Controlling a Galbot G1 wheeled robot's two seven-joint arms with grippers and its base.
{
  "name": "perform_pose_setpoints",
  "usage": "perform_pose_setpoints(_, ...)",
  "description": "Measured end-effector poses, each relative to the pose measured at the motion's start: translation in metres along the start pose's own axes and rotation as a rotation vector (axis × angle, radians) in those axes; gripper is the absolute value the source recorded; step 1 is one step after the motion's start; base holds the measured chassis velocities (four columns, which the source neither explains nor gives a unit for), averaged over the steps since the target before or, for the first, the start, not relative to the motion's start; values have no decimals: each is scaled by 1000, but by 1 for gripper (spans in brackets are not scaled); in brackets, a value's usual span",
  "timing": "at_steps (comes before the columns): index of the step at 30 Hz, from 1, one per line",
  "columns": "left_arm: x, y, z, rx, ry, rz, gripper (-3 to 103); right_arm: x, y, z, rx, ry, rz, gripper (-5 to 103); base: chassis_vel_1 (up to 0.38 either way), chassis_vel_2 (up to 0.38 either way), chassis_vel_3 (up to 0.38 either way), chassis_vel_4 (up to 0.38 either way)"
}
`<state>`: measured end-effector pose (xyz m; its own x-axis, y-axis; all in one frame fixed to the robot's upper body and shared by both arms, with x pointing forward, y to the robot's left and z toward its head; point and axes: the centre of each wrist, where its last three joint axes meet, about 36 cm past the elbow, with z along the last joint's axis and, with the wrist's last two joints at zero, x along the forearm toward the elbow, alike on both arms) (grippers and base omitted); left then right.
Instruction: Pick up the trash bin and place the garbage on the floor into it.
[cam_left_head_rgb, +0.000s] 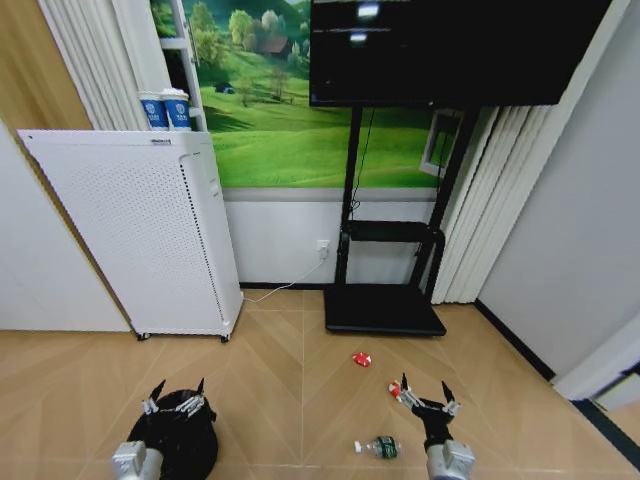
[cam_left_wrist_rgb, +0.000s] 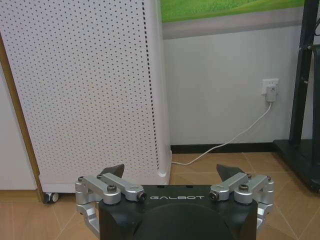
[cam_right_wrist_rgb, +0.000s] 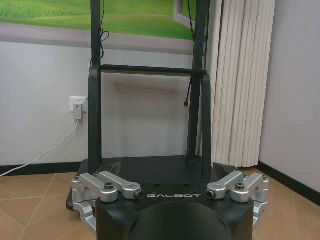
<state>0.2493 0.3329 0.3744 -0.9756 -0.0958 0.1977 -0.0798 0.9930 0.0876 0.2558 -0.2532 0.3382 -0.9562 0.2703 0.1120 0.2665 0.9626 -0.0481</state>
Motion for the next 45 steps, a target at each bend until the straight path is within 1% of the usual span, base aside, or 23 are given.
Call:
perform_pose_setpoints(37, 0, 0, -1, -12, 1, 5, 100, -1, -2, 1, 0, -3, 8, 100, 0, 0, 0, 0)
perform_pose_setpoints(39, 0, 0, -1, -16, -11, 2, 100, -1, -3, 1, 1, -4, 7, 100, 0, 0, 0, 0)
perform_pose_setpoints(40, 2, 3, -1, -28, -38, -1, 100, -2, -3, 1, 2, -4, 7, 100, 0, 0, 0, 0)
perform_pose_setpoints(41, 5, 6, -4, -57, -39, -4, 100, -3, -4, 1, 2, -5, 7, 100, 0, 0, 0, 0)
perform_pose_setpoints(42, 5, 6, -4, -57, -39, -4, 100, -3, -4, 1, 2, -5, 7, 100, 0, 0, 0, 0)
perform_pose_setpoints(43, 15, 11, -7, -85, -11, -15, 100, -4, -3, 2, 1, -5, 8, 100, 0, 0, 0, 0)
perform_pose_setpoints(44, 25, 15, -13, -89, 31, -39, 100, -4, -3, 2, 0, -5, 10, 100, 0, 0, 0, 0)
perform_pose_setpoints(45, 25, 15, -13, -89, 31, -39, 100, -4, -3, 2, 0, -5, 10, 100, 0, 0, 0, 0)
